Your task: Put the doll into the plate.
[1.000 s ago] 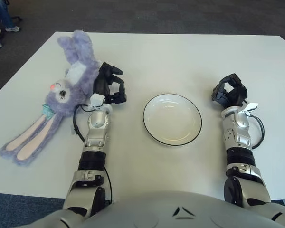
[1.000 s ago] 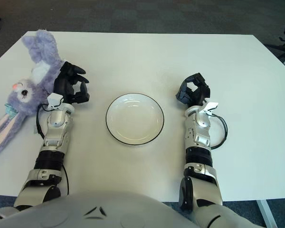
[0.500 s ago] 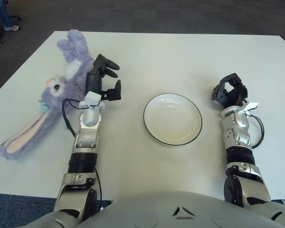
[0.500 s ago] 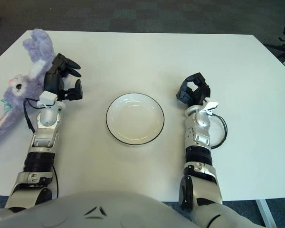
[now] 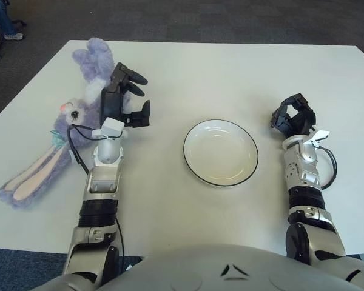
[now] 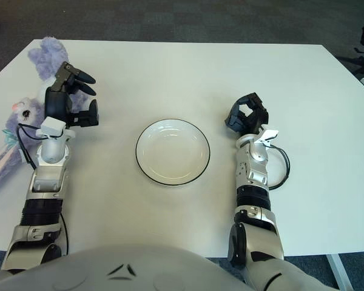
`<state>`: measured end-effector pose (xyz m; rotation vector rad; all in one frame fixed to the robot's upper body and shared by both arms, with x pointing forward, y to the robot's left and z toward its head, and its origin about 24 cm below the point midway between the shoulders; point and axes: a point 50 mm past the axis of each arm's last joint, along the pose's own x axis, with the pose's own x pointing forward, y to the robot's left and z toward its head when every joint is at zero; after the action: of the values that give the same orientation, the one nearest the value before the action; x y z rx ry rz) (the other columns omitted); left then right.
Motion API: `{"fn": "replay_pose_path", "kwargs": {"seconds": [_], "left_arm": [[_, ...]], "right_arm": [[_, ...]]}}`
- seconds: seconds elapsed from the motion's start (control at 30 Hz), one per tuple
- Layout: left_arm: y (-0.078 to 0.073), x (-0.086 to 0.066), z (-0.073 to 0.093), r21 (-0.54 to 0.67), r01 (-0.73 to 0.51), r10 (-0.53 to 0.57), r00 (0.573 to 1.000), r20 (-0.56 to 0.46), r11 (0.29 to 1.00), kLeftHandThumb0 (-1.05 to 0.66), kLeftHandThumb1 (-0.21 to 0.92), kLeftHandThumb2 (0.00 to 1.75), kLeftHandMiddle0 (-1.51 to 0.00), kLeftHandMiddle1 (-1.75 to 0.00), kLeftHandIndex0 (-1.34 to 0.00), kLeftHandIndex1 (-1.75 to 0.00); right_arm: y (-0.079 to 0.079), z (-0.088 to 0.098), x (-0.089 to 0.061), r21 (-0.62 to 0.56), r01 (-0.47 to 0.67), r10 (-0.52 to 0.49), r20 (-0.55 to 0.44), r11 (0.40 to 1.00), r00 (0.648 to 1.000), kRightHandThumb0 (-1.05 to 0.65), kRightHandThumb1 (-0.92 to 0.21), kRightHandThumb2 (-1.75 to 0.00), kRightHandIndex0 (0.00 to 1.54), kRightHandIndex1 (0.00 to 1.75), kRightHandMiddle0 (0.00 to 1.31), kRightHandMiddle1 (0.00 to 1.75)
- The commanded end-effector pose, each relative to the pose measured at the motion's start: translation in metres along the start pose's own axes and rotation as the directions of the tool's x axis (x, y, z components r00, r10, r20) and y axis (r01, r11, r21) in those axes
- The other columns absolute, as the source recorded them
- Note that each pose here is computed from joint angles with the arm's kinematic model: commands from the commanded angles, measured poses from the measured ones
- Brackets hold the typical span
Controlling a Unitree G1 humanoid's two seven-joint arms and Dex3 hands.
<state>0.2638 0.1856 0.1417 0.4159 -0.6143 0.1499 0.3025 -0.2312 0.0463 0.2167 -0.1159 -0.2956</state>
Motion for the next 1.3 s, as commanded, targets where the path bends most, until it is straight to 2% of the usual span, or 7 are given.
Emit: {"fn": "replay_pose_path", "kwargs": {"seconds": [0.0, 0.4, 0.73, 0.87, 1.17, 1.23, 1.27], "left_arm": [[0.009, 0.002, 0.008, 0.063, -0.023, 0.021, 0.999, 0.040, 0.998, -0.01, 0.39, 1.22, -0.63, -1.66, -0.29, -1.75], [0.010, -0.002, 0.029, 0.088, -0.027, 0.020, 0.996, 0.090, 0.996, -0.01, 0.42, 1.17, -0.61, -1.63, -0.29, -1.75], [0.011, -0.002, 0.040, 0.113, -0.014, 0.002, 0.994, 0.112, 0.993, -0.01, 0.39, 1.24, -0.60, -1.71, -0.30, -1.75], [0.014, -0.002, 0.043, 0.142, -0.007, -0.008, 0.994, 0.108, 0.990, -0.01, 0.35, 1.28, -0.57, -1.74, -0.38, -1.73], [0.051, 0.006, 0.026, 0.377, -0.014, -0.014, 0.997, 0.073, 0.926, -0.01, 0.39, 1.24, -0.45, -1.75, -0.43, -1.75], [0.060, 0.008, 0.022, 0.467, -0.005, -0.027, 0.998, 0.062, 0.884, -0.01, 0.45, 1.17, -0.41, -1.75, -0.39, -1.74], [0.063, 0.009, 0.020, 0.535, 0.013, -0.046, 0.998, 0.047, 0.845, -0.08, 0.54, 1.05, -0.52, -1.75, -0.35, -1.74]], "right_arm": [[-0.006, -0.024, -0.011, -0.002, 0.033, -0.033, -0.127, 0.999, 0.991, -0.46, -0.38, -1.24, 1.20, 1.75, 0.57, 1.75], [-0.006, -0.026, -0.009, -0.005, 0.029, -0.030, -0.135, 1.000, 0.990, -0.46, -0.37, -1.24, 1.20, 1.75, 0.57, 1.75], [-0.005, -0.027, -0.008, -0.005, 0.031, -0.031, -0.140, 1.000, 0.990, -0.46, -0.37, -1.24, 1.20, 1.75, 0.57, 1.75], [-0.004, -0.027, -0.008, -0.003, 0.031, -0.031, -0.138, 1.000, 0.990, -0.46, -0.38, -1.24, 1.21, 1.75, 0.57, 1.75], [-0.004, -0.027, -0.008, -0.001, 0.030, -0.030, -0.139, 1.000, 0.990, -0.46, -0.38, -1.24, 1.21, 1.75, 0.57, 1.75], [-0.004, -0.027, -0.008, 0.001, 0.030, -0.030, -0.139, 1.000, 0.990, -0.46, -0.38, -1.24, 1.21, 1.75, 0.57, 1.75], [-0.004, -0.027, -0.008, 0.002, 0.030, -0.030, -0.139, 1.000, 0.990, -0.46, -0.38, -1.24, 1.21, 1.75, 0.57, 1.75]]}}
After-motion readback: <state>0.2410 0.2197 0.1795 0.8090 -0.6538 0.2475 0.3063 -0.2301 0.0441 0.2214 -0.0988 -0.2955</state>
